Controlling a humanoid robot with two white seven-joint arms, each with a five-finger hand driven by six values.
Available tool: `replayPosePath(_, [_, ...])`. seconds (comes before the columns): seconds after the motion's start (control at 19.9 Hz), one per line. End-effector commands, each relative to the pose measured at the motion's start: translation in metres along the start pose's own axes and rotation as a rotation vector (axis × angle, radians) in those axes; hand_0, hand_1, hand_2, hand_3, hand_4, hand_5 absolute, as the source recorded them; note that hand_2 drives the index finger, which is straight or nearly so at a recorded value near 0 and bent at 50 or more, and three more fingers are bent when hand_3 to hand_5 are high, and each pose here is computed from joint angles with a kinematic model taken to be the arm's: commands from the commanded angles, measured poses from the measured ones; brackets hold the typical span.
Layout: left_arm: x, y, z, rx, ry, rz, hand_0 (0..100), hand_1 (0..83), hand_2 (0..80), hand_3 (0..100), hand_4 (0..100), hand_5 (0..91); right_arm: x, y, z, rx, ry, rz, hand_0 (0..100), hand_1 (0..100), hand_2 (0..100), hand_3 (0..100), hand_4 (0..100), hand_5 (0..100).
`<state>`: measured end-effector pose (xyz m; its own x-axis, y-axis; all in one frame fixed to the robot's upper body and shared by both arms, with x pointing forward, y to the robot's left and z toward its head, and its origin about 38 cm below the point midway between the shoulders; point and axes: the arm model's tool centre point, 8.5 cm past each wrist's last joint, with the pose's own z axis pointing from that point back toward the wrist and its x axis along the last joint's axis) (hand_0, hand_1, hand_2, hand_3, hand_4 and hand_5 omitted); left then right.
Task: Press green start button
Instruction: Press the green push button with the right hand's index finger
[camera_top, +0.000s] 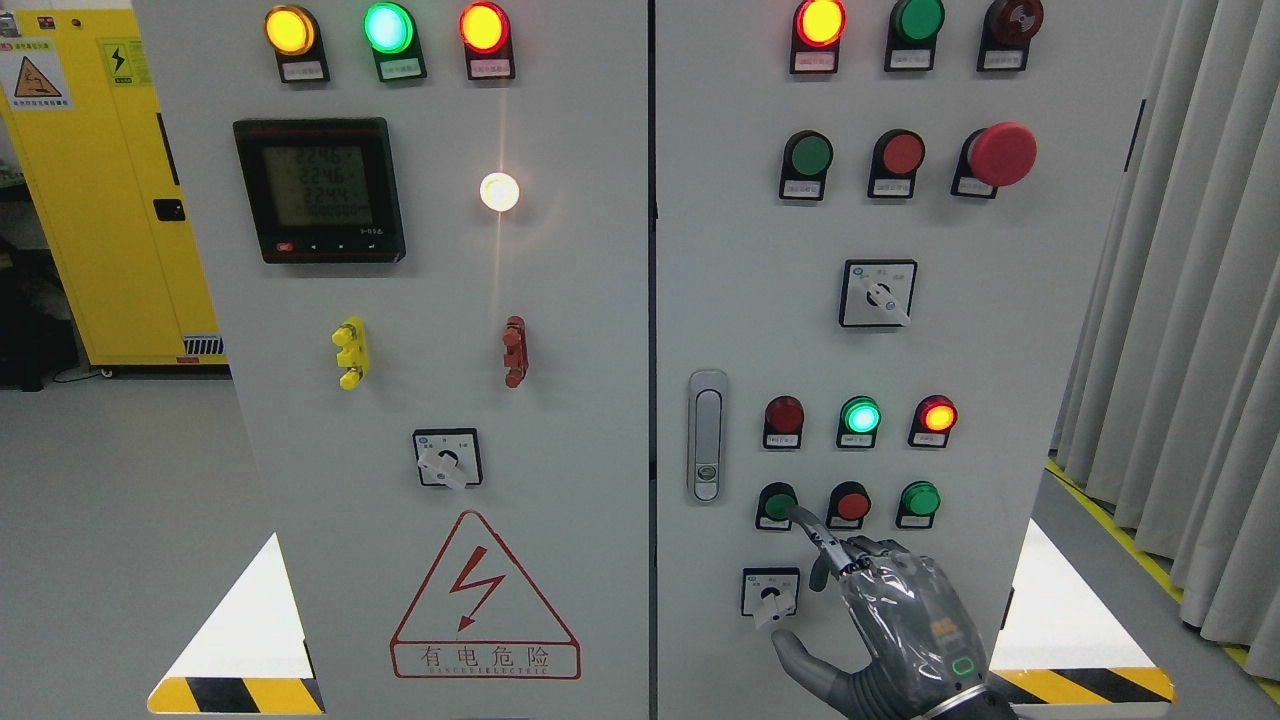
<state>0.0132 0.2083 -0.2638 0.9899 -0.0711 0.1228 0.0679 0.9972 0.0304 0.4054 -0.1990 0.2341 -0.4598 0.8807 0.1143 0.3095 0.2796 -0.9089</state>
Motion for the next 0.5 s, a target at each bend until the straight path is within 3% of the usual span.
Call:
replayPosePath(0.0, [0.005, -0.0011, -0.0008, 0.003, -0.021, 0.002, 12, 55.6, 0.0, 0, 0, 0.0, -0.0002, 0.0091, -0.001, 0.024, 0.0, -0.009, 33, 61, 1, 60, 60, 50])
replayPosePath(0.45, [0.005, -0.0011, -0.0008, 0.003, -0.021, 0.002, 12, 55.6, 0.0, 0, 0, 0.0, -0.0055, 0.0138, -0.0106, 0.033, 0.017, -0.02, 33, 61, 1, 60, 59, 50])
